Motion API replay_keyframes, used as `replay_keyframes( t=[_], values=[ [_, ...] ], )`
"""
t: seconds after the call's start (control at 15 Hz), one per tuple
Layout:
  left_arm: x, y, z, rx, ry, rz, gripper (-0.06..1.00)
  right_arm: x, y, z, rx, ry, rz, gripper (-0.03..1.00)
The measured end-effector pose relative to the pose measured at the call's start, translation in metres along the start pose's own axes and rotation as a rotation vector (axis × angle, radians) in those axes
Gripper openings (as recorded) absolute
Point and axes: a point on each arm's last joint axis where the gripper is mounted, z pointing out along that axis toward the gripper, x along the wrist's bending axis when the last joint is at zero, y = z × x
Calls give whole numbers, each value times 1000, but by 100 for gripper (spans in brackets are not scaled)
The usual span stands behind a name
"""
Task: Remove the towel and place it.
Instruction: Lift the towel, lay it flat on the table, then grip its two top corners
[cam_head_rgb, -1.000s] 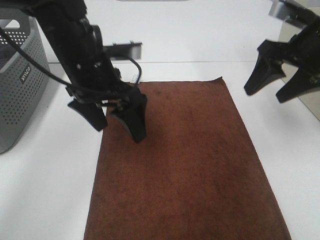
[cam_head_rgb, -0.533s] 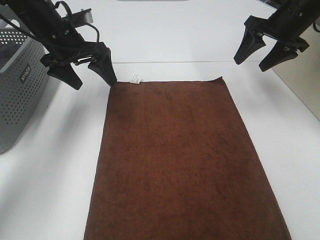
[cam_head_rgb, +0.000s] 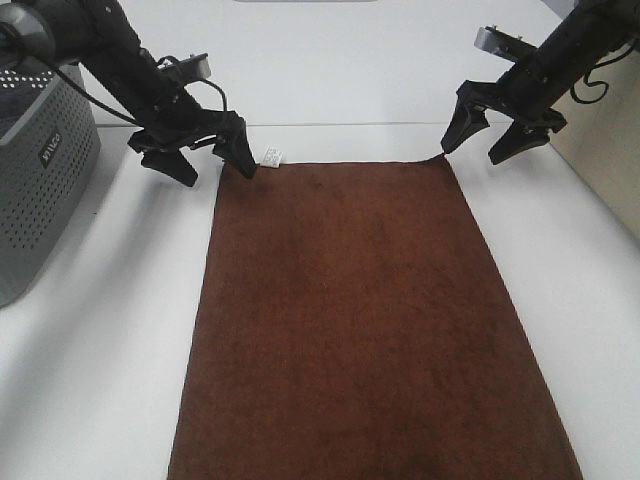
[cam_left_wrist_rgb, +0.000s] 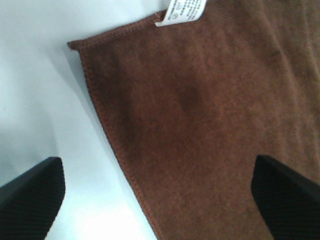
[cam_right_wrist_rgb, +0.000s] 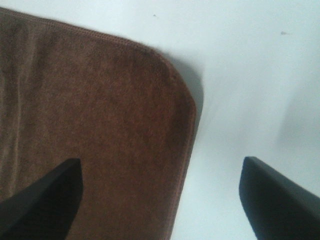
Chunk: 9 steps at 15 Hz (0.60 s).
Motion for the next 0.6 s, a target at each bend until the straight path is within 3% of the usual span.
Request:
replay_keyframes(
  t=[0.33,0.6],
  values=[
    [8,6,19,-27,-6,1,93,-26,-1,31,3,18,38,82],
    [9,7,22,-41,-14,-13,93,-27,-1,32,1,23,61,82]
  ],
)
